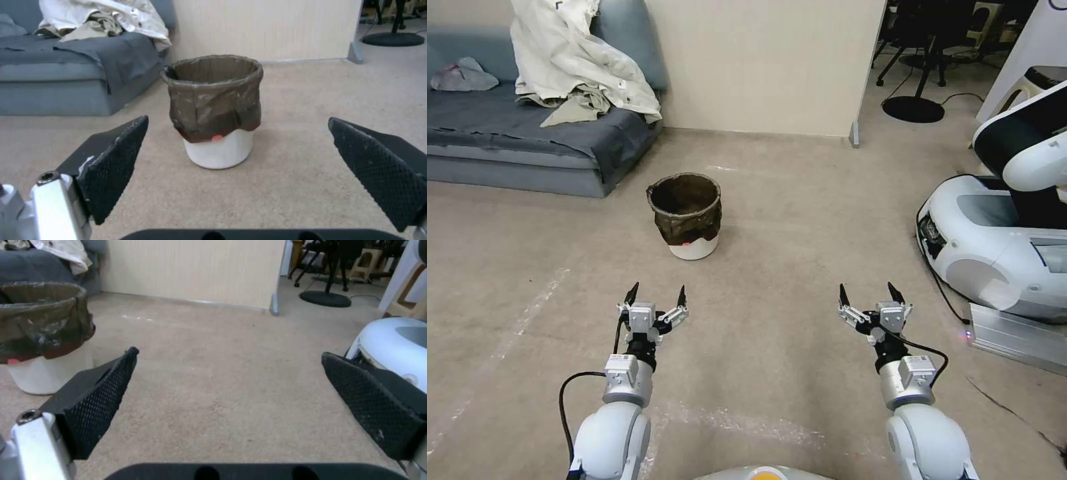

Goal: Pick up the trash can from the floor.

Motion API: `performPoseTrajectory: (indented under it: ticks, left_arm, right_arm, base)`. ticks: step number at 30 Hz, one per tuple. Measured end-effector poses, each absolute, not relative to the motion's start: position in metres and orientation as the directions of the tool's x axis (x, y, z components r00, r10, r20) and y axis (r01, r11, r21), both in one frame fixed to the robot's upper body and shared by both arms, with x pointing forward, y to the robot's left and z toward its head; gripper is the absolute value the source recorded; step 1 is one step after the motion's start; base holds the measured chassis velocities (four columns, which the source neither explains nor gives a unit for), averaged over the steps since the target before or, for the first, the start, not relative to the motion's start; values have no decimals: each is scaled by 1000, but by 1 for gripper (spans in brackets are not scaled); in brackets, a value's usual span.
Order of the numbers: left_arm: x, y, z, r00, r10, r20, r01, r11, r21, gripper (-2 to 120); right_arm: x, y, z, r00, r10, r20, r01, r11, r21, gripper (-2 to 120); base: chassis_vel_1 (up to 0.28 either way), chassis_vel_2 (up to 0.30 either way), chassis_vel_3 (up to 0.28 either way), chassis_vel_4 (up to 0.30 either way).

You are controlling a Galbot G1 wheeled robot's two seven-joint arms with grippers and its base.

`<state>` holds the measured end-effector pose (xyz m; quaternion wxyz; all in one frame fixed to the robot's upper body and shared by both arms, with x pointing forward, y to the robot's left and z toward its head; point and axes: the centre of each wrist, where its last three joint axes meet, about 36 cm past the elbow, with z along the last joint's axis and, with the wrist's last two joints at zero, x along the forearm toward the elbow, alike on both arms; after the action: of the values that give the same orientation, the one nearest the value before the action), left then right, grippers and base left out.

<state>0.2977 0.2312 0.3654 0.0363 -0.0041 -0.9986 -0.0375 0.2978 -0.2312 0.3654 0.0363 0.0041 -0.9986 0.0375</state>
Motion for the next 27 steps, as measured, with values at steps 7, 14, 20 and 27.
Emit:
performPoseTrajectory:
  ticks: [7,14,20,27]
  left_arm:
    - [298,231,365,-997,5,73,11,997,75,100]
    - [299,231,368,-998,6,68,11,998,69,100]
    - [320,217,448,-998,55,-9,56,992,-115,100]
    - [319,232,454,-999,42,17,40,995,-86,100]
  right_arm:
    - [298,-231,365,-997,-6,73,-11,997,-75,100]
    - [297,-233,369,-997,0,75,-6,997,-74,100]
    - [281,-262,440,-995,66,70,62,996,-57,100]
    - [282,-278,447,-999,25,22,24,1000,-12,100]
  base:
    - [0,0,0,0]
    - [0,0,0,0]
    - [0,0,0,0]
    - [0,0,0,0]
